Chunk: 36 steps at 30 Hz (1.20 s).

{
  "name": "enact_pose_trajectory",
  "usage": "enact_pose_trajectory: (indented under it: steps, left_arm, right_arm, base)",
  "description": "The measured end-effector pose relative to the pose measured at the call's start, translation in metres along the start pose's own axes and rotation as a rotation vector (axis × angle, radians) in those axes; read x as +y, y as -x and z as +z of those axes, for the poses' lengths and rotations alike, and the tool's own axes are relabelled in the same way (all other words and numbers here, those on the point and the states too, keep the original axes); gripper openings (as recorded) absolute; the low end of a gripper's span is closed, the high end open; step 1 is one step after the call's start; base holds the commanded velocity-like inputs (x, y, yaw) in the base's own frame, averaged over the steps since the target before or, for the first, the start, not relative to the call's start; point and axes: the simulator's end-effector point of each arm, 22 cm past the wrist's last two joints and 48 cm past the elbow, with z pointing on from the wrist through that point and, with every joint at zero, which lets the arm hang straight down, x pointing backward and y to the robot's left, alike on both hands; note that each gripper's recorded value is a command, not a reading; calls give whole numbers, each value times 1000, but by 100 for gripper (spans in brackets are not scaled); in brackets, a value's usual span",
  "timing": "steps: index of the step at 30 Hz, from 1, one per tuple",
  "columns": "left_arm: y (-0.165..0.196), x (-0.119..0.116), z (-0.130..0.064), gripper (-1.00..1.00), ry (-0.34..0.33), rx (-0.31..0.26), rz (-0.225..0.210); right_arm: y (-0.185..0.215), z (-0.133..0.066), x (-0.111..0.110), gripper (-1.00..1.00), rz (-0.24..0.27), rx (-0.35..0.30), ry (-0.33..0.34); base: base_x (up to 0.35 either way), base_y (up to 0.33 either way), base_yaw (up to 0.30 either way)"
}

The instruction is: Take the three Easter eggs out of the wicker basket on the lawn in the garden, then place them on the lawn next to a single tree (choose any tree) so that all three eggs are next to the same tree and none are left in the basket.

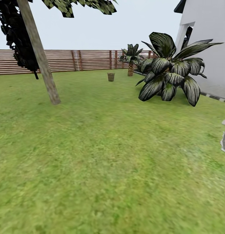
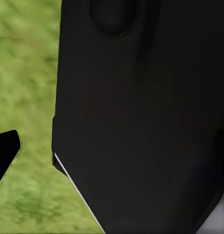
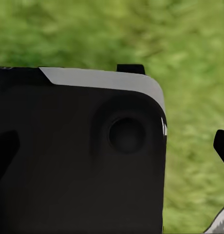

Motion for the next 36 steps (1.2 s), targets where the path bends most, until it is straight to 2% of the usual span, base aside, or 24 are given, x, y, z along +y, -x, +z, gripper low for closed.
enact_pose_trajectory:
  steps: [36]
  left_arm:
    - [0, 0, 0, 100, 0, 0, 0]
  right_arm:
    - [0, 0, 0, 100, -3, 1, 1]
  base:
    - [314, 106, -7]
